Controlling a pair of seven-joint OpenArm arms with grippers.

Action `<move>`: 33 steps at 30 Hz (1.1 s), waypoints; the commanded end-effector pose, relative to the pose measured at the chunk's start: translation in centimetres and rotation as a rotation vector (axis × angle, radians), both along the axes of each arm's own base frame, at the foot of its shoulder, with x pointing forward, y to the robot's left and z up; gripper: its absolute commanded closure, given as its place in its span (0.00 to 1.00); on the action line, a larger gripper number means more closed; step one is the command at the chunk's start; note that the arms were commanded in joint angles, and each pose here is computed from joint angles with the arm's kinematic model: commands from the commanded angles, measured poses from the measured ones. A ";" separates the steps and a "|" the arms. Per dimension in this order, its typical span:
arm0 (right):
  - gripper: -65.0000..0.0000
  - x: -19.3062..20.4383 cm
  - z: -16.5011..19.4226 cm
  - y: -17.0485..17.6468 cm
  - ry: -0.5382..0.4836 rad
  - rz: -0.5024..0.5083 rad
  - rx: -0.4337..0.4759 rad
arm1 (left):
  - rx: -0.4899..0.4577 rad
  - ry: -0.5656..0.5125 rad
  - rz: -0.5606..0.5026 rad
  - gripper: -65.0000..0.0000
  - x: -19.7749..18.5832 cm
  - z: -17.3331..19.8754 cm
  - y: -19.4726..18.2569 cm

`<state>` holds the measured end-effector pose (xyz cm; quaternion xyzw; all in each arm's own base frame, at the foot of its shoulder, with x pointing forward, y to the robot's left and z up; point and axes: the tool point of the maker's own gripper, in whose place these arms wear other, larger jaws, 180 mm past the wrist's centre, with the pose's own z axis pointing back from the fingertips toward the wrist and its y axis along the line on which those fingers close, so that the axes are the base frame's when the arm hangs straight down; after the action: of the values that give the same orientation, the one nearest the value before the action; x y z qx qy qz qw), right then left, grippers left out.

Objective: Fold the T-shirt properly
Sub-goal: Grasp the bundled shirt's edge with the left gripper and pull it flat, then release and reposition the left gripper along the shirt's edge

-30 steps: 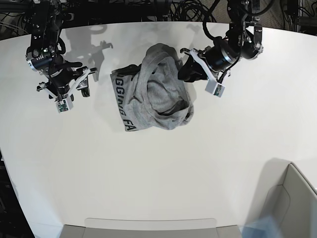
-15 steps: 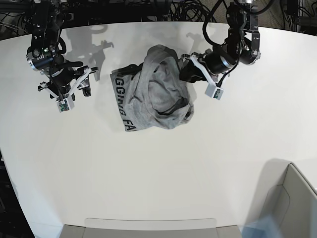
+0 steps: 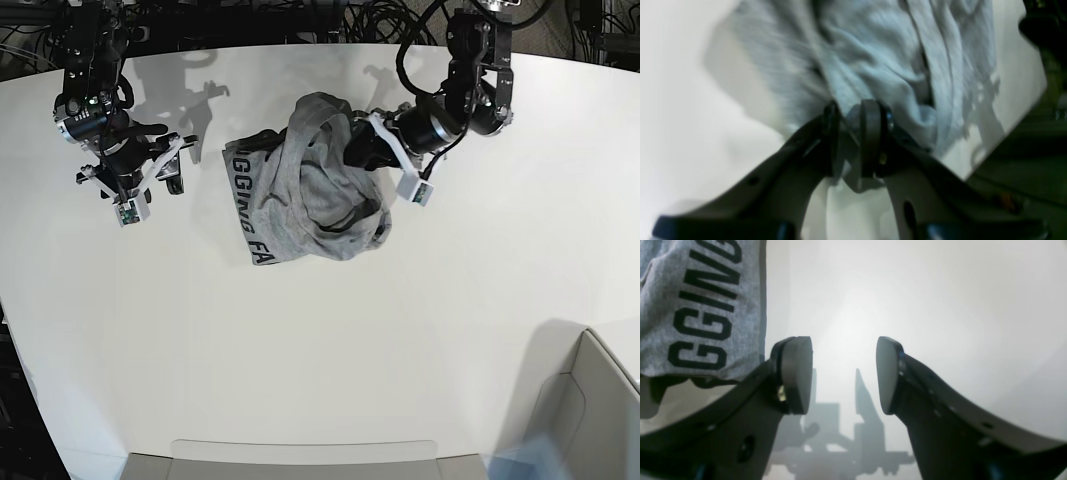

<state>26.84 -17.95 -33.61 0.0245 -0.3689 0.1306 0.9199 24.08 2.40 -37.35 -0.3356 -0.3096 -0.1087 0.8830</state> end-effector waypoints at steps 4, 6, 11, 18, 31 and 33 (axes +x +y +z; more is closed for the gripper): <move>0.55 0.7 1.2 -0.2 -0.046 0.004 -0.004 | -0.031 -0.034 0.005 0.82 1.3 0.8 -0.3; 0.55 0.7 1.2 -0.3 -0.046 0.003 -0.008 | -0.028 -0.034 0.005 0.89 1.3 0.8 -0.3; 0.55 0.7 1.1 -0.3 -0.045 0.003 -0.008 | -0.023 -0.054 0.010 1.00 2.1 1.3 0.0; 0.55 0.7 1.2 -0.3 -0.046 0.003 -0.007 | 0.069 -0.062 0.239 1.00 5.4 1.3 7.1; 0.55 0.9 1.3 -0.3 -0.051 0.002 -0.007 | 0.135 -0.029 0.258 1.00 5.1 0.4 9.8; 0.55 0.8 1.2 -0.3 -0.048 0.002 -0.007 | 0.162 -0.056 0.254 0.94 5.2 1.2 10.5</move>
<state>26.88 -18.11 -33.58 0.0218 -0.3690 0.1307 0.9199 28.69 12.71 -37.20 -0.2200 -0.3466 -0.0265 0.9115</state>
